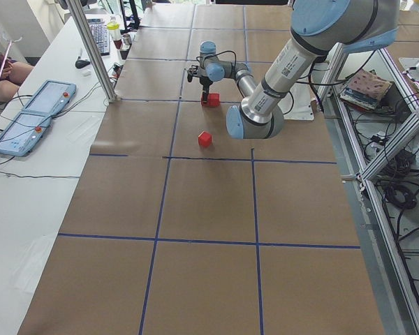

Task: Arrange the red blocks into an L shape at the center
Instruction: 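Open the left gripper and move it to the last red cube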

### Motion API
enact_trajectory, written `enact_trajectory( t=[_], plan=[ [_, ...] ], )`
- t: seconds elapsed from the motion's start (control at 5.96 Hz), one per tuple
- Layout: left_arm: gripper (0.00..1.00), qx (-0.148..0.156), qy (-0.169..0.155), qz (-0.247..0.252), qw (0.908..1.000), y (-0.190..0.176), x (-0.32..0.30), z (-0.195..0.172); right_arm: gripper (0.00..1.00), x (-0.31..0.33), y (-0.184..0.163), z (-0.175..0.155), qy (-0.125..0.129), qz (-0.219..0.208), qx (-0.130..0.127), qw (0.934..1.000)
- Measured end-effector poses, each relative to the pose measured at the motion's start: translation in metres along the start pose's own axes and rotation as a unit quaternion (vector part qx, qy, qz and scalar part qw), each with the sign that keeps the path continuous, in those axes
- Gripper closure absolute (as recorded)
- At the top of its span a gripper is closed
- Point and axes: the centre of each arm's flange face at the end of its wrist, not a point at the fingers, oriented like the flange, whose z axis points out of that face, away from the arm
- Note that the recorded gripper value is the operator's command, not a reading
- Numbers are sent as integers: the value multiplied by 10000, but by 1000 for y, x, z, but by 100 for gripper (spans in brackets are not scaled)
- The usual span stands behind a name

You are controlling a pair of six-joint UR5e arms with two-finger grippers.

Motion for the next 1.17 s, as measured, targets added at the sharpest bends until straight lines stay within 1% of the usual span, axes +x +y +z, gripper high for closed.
enact_trajectory(
  t=[0.17,0.34,0.5,0.67,0.84,1.01,1.17],
  plan=[
    [0,-51,79,-42,9999,-11,-5,-11,0,0,0,0,0,0,0,10000],
    [0,-187,230,-70,9995,-31,-24,-31,0,0,-1,0,0,-1,1,10000],
    [0,-235,296,70,9993,-47,-60,-47,0,0,-1,0,0,-2,2,10000],
    [0,-186,259,415,9986,-56,-118,-60,0,-1,-1,0,0,-2,1,10000],
    [0,-114,224,937,9953,-54,-176,-71,0,-1,-2,0,-2,0,1,10000],
    [0,-54,184,1567,9875,-40,-225,-78,0,-1,-2,-1,-4,3,1,10000],
    [0,-13,164,2006,9795,-26,-259,-80,0,-1,-2,-1,-2,7,-3,10000]
  ],
)
